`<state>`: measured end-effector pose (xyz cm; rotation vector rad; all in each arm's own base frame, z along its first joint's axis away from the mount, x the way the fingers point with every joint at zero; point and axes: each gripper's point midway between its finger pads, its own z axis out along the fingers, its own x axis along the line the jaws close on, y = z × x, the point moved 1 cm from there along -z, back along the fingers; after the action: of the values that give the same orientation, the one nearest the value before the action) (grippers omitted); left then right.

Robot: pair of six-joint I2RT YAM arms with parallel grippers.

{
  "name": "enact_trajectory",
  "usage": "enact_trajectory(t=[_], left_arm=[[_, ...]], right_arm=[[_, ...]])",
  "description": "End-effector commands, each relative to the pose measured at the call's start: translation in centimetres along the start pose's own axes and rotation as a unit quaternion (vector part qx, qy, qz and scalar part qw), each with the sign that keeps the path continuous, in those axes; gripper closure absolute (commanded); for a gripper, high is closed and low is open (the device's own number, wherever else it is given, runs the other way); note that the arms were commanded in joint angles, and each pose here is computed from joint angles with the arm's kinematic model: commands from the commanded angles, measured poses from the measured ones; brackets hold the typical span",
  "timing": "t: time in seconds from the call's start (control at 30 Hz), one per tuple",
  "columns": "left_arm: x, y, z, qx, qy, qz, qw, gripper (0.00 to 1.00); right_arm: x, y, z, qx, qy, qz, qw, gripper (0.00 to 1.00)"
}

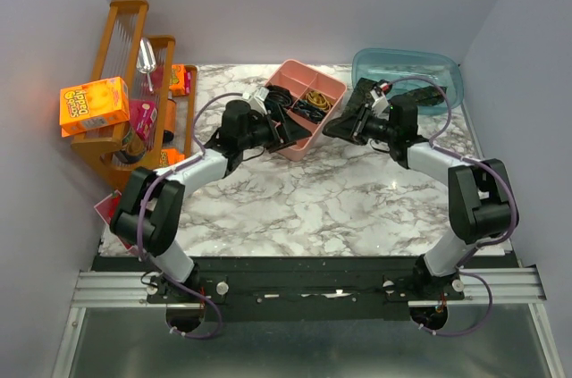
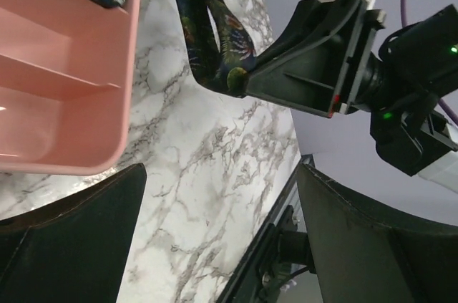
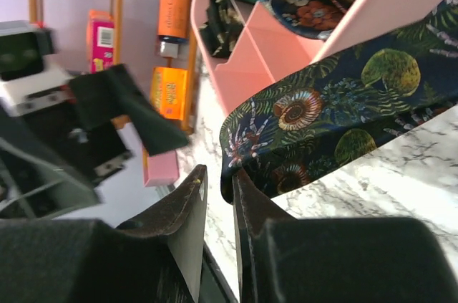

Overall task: Roll the ties
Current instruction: Pick up the tie from the bin, then place the tie at the center of the board.

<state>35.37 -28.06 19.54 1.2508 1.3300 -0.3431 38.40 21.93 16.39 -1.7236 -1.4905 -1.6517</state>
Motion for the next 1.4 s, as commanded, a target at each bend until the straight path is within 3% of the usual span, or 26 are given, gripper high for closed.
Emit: enact_trajectory(t=[0.0, 0.27, 0.77, 0.87, 1.03, 1.37], left_arm=[[-0.9, -0.3, 2.2, -0.008, -0.024, -0.056, 0.998, 0.07], [-0.8, -1.1, 4.0, -0.017, -0.049, -0.135, 0.989, 0.11], [-0.9, -3.7, 6.4, 0.005, -0.057, -0.19, 0.98, 0.18], [-0.9, -3.6, 6.5, -0.002, -0.064, -0.202, 0.977, 0.19], [-0.8, -3.5, 6.5, -0.014, -0.085, -0.22, 0.972, 0.31], [-0.5, -3.2, 6.0, -0.038, -0.098, -0.236, 0.966, 0.34]], right_arm=[[2.4, -0.4, -0.8, -0.009, 0.047, 0.003, 0.999, 0.71], [2.8, -2.1, -1.3, -0.014, 0.073, 0.014, 0.997, 0.69], [3.7, -3.2, -1.4, -0.023, 0.092, 0.002, 0.995, 0.68], [3.8, -3.4, -1.3, -0.021, 0.092, -0.005, 0.996, 0.68], [3.7, -3.8, -1.4, -0.018, 0.089, -0.013, 0.996, 0.67], [3.8, -4.9, -1.7, -0.021, 0.097, -0.034, 0.995, 0.62]])
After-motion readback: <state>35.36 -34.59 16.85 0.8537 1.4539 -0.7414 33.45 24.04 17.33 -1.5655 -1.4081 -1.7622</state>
